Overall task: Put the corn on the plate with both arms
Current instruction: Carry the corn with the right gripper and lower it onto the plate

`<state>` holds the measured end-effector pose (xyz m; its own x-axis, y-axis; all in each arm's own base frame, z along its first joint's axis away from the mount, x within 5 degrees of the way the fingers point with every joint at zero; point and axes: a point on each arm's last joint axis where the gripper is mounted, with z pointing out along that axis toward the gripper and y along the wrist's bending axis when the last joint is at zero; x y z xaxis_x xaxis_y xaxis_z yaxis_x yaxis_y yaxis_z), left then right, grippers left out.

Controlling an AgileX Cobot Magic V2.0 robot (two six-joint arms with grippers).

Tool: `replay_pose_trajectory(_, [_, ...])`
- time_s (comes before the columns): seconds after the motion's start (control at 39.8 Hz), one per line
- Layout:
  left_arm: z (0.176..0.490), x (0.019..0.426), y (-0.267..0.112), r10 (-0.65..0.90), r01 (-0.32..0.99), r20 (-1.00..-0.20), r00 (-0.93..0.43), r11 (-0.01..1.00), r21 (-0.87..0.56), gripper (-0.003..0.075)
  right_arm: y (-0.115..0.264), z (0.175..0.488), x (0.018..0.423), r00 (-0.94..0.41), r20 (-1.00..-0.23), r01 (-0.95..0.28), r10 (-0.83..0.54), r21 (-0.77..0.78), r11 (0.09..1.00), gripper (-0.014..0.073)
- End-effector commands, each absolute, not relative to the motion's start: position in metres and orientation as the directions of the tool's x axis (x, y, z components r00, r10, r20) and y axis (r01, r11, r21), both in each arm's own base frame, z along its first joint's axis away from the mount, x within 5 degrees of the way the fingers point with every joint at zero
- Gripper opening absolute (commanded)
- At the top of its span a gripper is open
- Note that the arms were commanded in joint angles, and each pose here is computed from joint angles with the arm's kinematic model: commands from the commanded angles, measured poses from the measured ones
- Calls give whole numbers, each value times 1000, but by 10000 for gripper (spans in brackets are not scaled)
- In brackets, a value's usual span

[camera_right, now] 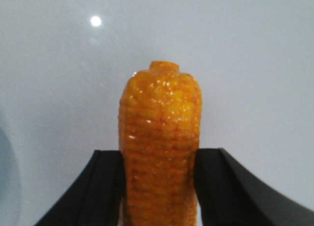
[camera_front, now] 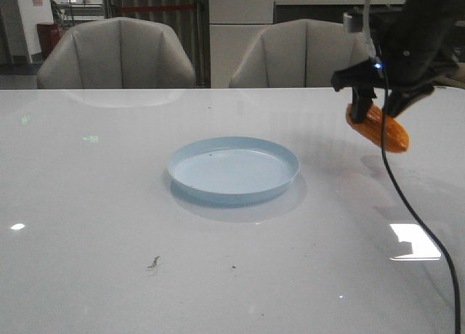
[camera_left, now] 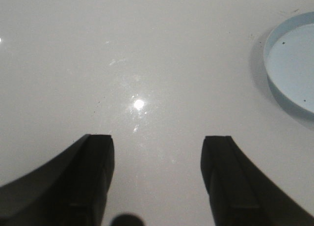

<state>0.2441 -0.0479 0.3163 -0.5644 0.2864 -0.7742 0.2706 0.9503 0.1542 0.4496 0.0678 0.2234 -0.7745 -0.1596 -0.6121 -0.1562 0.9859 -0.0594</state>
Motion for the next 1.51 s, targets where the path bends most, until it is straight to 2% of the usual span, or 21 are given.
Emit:
replay_pose_trajectory(0.0, [339, 245, -48, 263, 254, -854, -449, 954, 161, 451, 83, 284, 452, -639, -742, -203, -205, -95, 975, 259])
replay_pose_trajectory(0.2, [340, 247, -49, 260, 253, -865, -429, 954, 161, 451, 131, 301, 444, -586, -767, -298, -261, -95, 950, 259])
replay_pose_trajectory(0.55, [341, 247, -49, 258, 252, -871, -418, 954, 162, 451, 212, 272, 421, -578, -719, -469, -386, -94, 878, 258])
replay_pose_trajectory(0.88, [341, 247, -49, 258, 252, -871, -418, 954, 162, 451, 231, 237, 421, -630, -660, -496, -408, -62, 866, 258])
replay_pose_trajectory(0.98, [341, 247, -49, 258, 252, -871, -418, 954, 162, 451, 231, 235, 421, -634, -658, -495, -406, -58, 867, 262])
replay_pose_trajectory(1.08, [341, 247, -49, 258, 252, -871, -418, 954, 162, 451, 232, 235, 422, -628, -667, -495, -402, -56, 867, 333])
replay_pose_trajectory(1.21, [341, 247, -49, 258, 252, -871, -418, 954, 162, 451, 232, 235, 422, -629, -668, -493, -398, -52, 868, 506])
replay_pose_trajectory(1.28, [341, 247, -49, 258, 252, -871, -418, 954, 162, 451, 232, 235, 422, -631, -669, -492, -393, -46, 869, 575])
replay_pose_trajectory(1.41, [341, 247, -49, 258, 252, -871, -418, 954, 162, 451, 233, 237, 422, -627, -675, -492, -389, -44, 870, 592])
replay_pose_trajectory(1.48, [341, 247, -49, 258, 252, -871, -418, 954, 162, 451, 230, 245, 421, -641, -652, -492, -405, -56, 869, 592])
